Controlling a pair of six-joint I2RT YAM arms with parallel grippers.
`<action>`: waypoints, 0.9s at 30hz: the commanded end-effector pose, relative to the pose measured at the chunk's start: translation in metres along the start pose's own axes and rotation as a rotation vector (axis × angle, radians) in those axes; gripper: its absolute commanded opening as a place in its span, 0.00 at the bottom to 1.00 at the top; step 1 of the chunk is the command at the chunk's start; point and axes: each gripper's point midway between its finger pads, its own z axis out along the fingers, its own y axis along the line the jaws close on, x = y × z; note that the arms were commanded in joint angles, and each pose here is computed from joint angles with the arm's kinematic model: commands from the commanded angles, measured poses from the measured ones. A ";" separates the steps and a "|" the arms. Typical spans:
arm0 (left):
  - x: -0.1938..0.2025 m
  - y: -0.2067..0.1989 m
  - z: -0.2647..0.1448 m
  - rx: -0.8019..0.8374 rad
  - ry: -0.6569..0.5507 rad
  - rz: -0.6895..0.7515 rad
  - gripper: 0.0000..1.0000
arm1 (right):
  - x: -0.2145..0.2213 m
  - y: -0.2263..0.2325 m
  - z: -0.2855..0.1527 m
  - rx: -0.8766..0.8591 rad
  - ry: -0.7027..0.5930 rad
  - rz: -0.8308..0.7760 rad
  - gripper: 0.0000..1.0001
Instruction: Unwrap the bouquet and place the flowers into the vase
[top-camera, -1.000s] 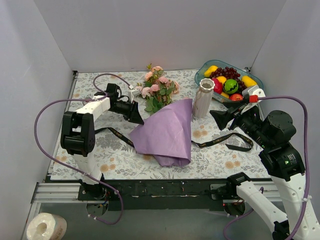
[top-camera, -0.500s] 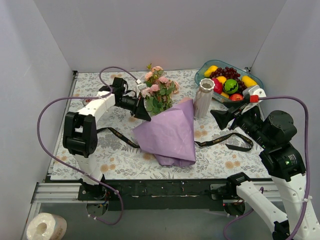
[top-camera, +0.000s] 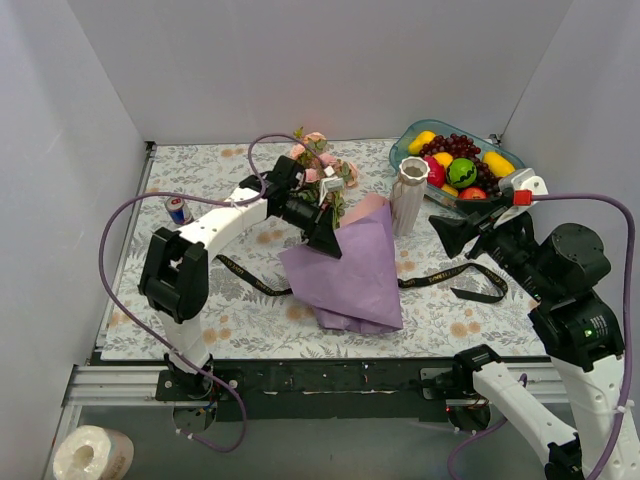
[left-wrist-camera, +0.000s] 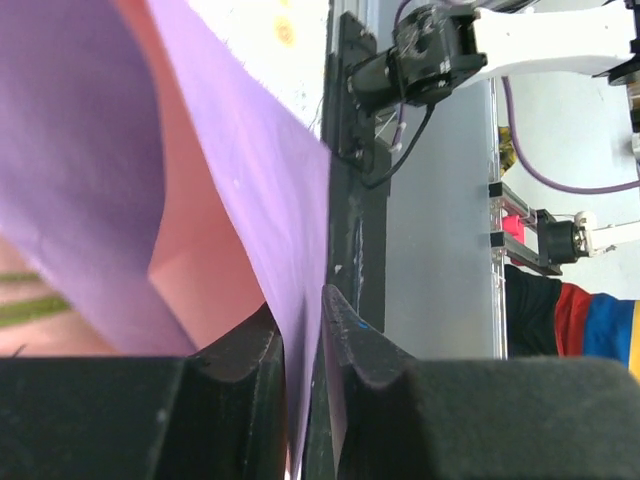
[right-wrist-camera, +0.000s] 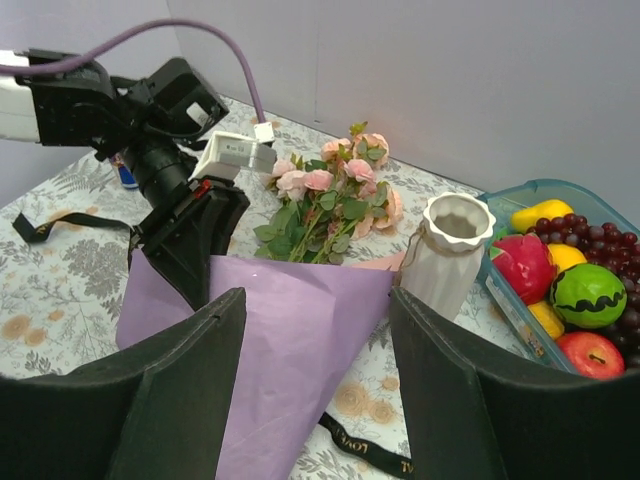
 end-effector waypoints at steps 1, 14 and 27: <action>-0.050 -0.062 0.023 0.070 -0.009 0.172 0.21 | -0.021 -0.003 -0.006 0.023 -0.046 -0.025 0.67; -0.049 -0.133 0.096 0.291 0.127 0.129 0.63 | -0.035 -0.017 -0.016 0.104 -0.060 -0.083 0.72; -0.100 -0.162 0.153 0.304 0.032 0.134 0.98 | -0.053 -0.019 -0.026 0.130 -0.097 -0.096 0.75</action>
